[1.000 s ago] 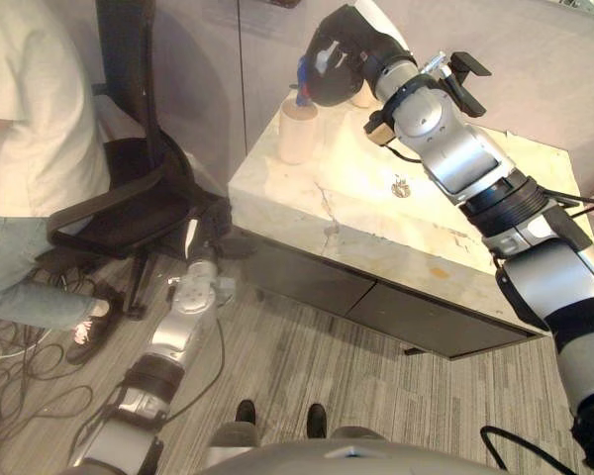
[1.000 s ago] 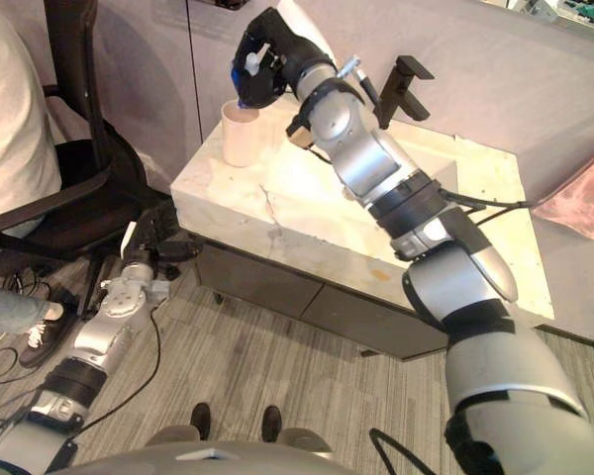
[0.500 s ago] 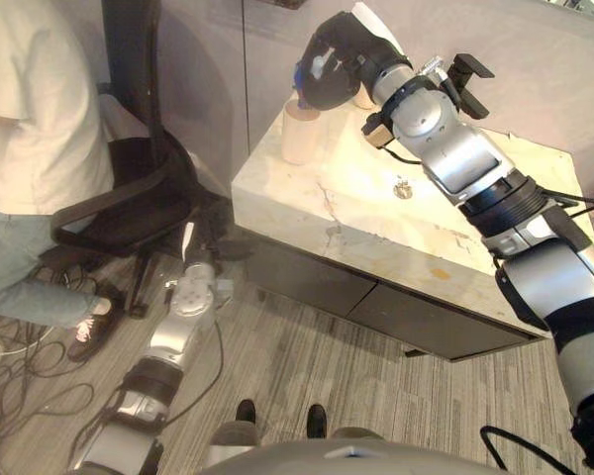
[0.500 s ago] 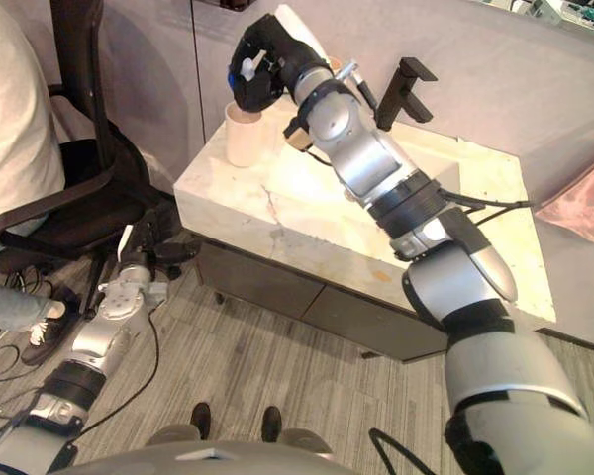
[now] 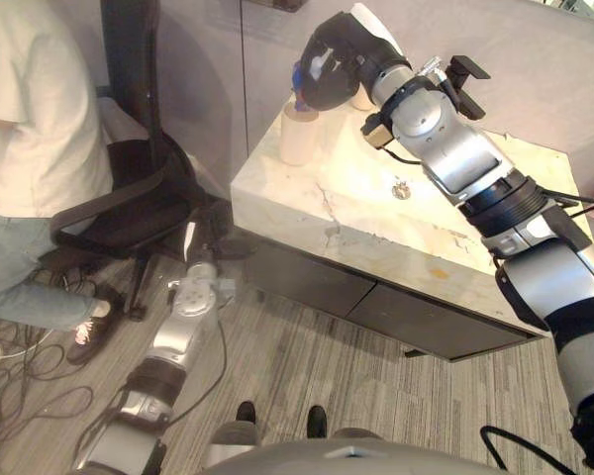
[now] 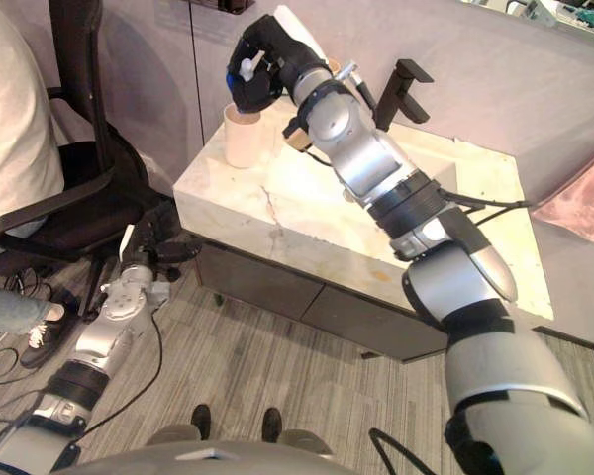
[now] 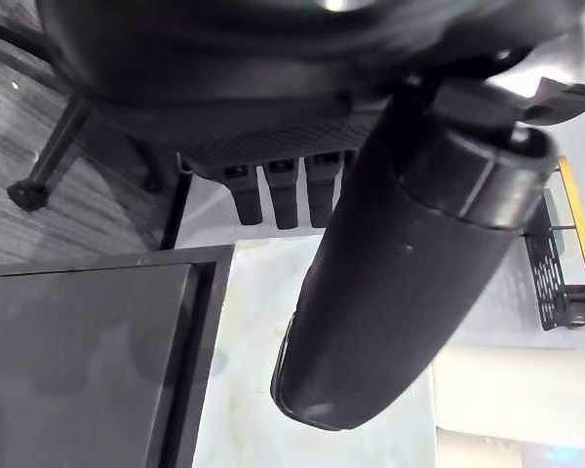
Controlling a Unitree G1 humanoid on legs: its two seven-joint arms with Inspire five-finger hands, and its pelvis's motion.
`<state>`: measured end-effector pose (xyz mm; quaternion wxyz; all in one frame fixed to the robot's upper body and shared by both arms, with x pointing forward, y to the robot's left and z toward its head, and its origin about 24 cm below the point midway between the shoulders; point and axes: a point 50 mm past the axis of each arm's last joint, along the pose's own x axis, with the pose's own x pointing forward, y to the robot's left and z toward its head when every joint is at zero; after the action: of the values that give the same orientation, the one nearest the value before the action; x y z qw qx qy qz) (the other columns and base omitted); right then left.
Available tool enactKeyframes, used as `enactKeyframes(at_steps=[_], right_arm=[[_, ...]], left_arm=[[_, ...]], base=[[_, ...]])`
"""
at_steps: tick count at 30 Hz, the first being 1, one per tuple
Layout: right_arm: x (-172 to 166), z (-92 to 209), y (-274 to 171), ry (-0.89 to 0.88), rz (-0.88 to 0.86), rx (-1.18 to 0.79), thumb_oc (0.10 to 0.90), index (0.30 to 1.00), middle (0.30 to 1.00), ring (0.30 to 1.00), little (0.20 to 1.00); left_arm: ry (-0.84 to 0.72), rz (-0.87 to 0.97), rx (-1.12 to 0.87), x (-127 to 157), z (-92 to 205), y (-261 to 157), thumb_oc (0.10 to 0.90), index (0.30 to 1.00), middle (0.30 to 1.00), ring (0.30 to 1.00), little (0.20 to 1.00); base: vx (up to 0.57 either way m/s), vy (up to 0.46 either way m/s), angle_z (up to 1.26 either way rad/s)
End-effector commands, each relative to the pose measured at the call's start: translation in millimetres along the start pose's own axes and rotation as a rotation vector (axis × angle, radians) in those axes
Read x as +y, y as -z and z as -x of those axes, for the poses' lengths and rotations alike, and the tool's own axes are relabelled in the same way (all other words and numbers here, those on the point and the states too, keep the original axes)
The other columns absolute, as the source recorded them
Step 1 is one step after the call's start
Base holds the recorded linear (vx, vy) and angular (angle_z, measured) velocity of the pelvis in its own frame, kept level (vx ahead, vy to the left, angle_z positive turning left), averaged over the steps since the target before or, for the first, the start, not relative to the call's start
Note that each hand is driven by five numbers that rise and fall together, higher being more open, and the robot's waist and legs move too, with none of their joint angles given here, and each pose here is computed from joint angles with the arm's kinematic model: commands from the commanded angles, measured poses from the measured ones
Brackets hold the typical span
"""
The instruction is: Organize the bathroom.
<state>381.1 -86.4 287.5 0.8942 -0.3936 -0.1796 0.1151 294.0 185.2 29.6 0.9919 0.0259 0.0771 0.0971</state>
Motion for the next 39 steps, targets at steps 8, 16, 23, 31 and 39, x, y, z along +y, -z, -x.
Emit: enactKeyframes(at_steps=[8, 16, 23, 31, 39], right_arm=[[6.6, -12.5, -14.5, -0.007, -0.075, 0.002, 0.4, 0.3, 0.3, 0.3, 0.3], [22.0, -13.1, -1.6, -0.043, -0.123, 0.065, 0.4, 0.3, 0.3, 0.3, 0.3], [25.3, -12.4, 20.4, -0.053, -0.142, 0.168, 0.8, 0.9, 0.9, 0.9, 0.9], [23.6, -12.6, 28.0, -0.044, -0.128, 0.212, 0.8, 0.9, 0.9, 0.9, 0.9], [17.6, -11.7, 39.2, -0.039, -0.092, 0.256, 0.8, 0.9, 0.9, 0.9, 0.9]], left_arm=[[0.035, -0.048, -0.146, -8.1, -3.9, -23.4, 0.8, 0.9, 0.9, 0.9, 0.9], [0.015, -0.047, -0.131, -2.3, -1.7, -20.0, 0.8, 0.9, 0.9, 0.9, 0.9], [0.004, -0.06, -0.097, 6.4, 3.9, -8.4, 0.8, 0.9, 0.9, 0.9, 0.9], [-0.002, -0.066, -0.077, 14.0, 9.6, 0.7, 0.8, 0.9, 0.9, 0.9, 0.9], [0.007, -0.058, -0.074, 10.1, 10.5, 3.9, 0.8, 0.9, 0.9, 0.9, 0.9]], base=[[0.01, -0.002, 0.0], [0.01, 0.0, 0.0], [0.08, -0.004, 0.01], [0.05, 0.014, 0.01], [0.03, 0.025, 0.0]])
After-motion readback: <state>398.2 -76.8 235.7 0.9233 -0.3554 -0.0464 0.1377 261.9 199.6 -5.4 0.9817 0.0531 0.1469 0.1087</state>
